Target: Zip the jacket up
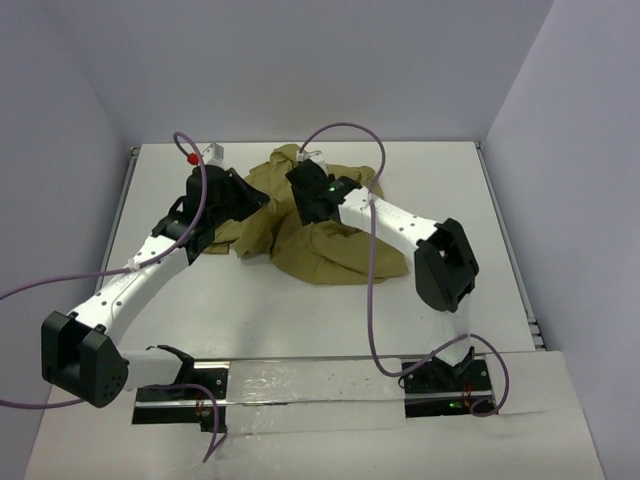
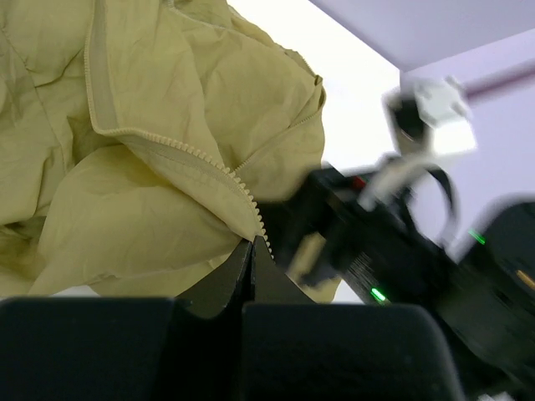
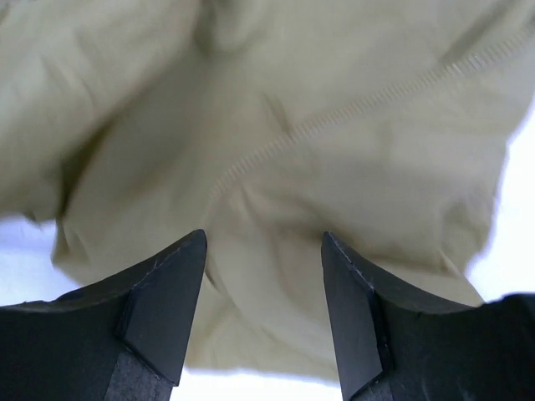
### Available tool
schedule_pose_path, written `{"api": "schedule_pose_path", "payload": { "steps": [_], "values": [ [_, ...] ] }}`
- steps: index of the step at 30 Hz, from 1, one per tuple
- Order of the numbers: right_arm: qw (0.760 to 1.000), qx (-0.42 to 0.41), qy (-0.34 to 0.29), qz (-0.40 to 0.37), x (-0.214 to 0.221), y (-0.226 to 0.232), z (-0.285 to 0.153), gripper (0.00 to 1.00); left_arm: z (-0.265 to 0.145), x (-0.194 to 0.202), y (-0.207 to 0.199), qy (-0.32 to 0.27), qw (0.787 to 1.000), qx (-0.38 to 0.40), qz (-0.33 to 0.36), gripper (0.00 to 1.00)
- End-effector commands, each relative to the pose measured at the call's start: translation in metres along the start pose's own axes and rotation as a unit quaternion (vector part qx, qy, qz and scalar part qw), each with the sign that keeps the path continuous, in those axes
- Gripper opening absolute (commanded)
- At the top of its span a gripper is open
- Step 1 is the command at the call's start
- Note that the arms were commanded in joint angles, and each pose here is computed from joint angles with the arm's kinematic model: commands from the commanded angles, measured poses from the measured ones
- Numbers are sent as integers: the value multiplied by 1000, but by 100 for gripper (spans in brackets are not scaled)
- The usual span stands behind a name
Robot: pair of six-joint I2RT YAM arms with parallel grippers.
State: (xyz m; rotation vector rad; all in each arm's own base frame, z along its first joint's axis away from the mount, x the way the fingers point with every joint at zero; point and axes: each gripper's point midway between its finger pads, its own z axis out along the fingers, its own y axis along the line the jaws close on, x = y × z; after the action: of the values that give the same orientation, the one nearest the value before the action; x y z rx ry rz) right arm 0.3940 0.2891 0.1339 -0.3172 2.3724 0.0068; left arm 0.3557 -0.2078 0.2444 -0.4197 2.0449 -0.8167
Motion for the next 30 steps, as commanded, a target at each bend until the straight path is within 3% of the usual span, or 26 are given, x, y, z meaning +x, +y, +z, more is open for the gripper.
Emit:
{"api": "schedule_pose_path", "payload": {
  "steps": [1, 8, 11, 14, 19, 23, 24, 27, 30],
  "values": [
    [998, -24, -47, 45, -12, -23, -56, 65, 3, -7, -24, -3, 999, 40, 8, 0],
    [996, -78, -12, 32, 71, -20, -66, 59, 4, -1, -20, 0, 999, 35, 4, 0],
    [998, -58, 8, 7, 94, -23, -58, 65, 4, -1, -22, 0, 999, 40, 1, 0],
    [999, -43, 16, -10, 104, -20, -46, 72, 6, 2, -25, 4, 999, 43, 0, 0],
    [999, -11, 19, -32, 99, -15, -15, 70, 6, 3, -31, 4, 999, 47, -1, 0],
    [999, 32, 9, -22, 87, -21, 4, 52, 5, 1, -32, 2, 999, 46, 1, 0],
    [999, 40, 0, -13, 83, -24, 4, 36, 4, 2, -33, 2, 999, 46, 2, 0],
    [999, 38, -15, 2, 74, -30, -9, 4, 4, 1, -34, 2, 999, 46, 5, 0],
    [998, 48, -35, 13, 70, -46, -33, 0, 2, 0, -36, 0, 999, 49, 5, 0]
  ]
}}
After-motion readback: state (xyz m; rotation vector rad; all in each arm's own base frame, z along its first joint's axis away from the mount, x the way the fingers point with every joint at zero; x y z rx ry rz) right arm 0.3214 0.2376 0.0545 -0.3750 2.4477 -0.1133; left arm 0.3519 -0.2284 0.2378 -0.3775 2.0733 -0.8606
